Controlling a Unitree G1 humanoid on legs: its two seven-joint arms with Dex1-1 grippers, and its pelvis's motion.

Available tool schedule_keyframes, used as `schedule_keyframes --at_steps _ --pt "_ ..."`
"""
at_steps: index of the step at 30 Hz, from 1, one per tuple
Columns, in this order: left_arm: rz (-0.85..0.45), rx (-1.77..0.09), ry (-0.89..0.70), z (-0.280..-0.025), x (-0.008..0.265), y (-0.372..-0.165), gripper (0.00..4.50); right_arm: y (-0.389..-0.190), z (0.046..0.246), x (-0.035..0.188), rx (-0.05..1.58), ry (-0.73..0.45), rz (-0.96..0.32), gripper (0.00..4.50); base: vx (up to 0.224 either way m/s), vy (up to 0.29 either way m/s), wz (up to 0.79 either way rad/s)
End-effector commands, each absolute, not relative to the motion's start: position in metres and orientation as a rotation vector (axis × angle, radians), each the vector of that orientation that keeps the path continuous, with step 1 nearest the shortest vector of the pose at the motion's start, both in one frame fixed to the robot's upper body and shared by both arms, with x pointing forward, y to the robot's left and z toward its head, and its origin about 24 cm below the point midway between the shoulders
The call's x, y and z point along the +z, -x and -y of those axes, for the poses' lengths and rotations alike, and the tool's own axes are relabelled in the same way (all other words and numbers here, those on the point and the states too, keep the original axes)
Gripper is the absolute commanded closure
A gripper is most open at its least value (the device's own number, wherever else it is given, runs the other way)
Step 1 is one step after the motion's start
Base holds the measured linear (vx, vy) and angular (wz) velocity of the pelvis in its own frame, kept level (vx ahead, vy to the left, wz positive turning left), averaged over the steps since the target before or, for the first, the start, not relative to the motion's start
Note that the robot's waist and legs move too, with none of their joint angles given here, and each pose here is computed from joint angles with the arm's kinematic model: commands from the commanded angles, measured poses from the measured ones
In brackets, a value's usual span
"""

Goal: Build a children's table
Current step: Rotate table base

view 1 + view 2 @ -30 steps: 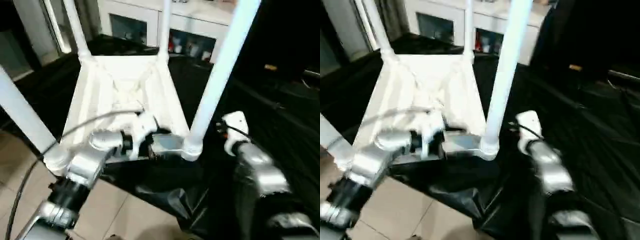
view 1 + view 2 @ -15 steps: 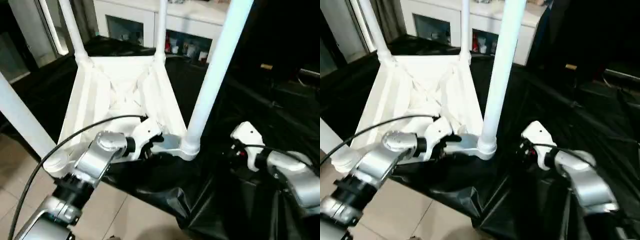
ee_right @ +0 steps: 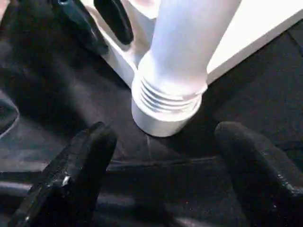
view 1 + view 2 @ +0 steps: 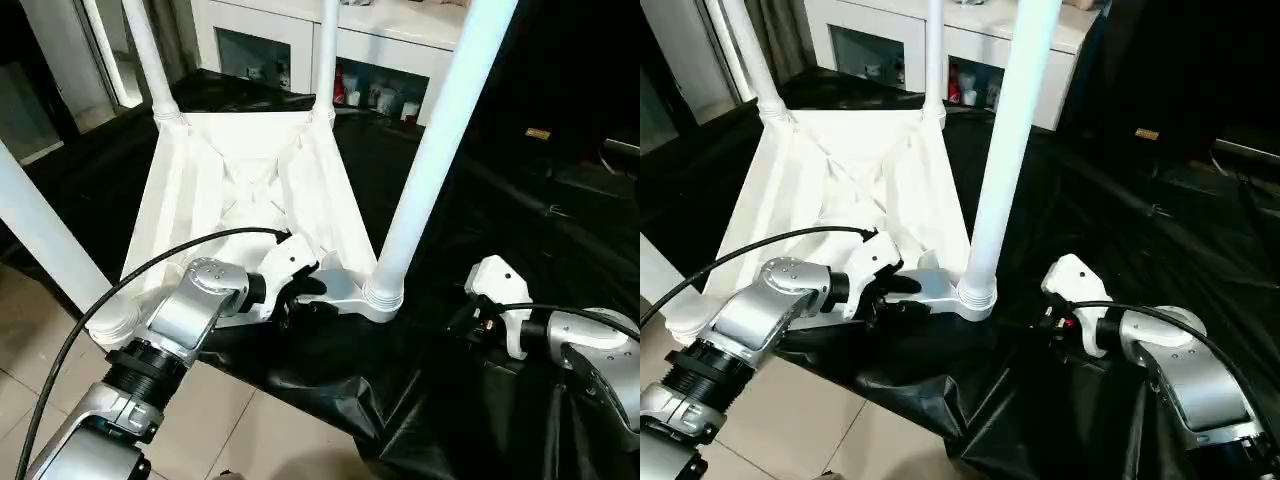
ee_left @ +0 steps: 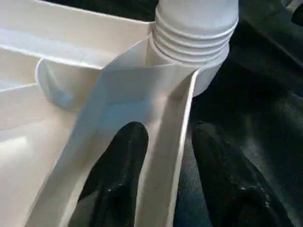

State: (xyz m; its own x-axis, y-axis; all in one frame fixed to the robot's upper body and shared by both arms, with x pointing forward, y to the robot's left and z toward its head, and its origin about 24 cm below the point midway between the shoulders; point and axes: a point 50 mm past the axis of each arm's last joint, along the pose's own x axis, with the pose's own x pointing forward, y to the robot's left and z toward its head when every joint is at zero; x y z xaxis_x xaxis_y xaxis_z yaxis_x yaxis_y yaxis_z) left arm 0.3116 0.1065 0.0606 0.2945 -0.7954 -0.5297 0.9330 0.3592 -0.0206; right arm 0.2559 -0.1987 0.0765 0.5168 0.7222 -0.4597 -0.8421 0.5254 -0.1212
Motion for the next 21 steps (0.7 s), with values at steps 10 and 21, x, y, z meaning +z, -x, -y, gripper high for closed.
schedule_keyframes --at_steps 10,21 --pt "-0.526 -1.210 -0.363 -0.102 0.058 -0.318 3.58 -0.253 0.201 0.079 0.969 0.368 -0.396 0.70 0.000 0.000 0.00" --pt "-0.579 -1.224 -0.406 -0.113 0.051 -0.316 4.45 -0.253 0.200 0.077 0.971 0.369 -0.401 0.70 0.000 0.000 0.00"
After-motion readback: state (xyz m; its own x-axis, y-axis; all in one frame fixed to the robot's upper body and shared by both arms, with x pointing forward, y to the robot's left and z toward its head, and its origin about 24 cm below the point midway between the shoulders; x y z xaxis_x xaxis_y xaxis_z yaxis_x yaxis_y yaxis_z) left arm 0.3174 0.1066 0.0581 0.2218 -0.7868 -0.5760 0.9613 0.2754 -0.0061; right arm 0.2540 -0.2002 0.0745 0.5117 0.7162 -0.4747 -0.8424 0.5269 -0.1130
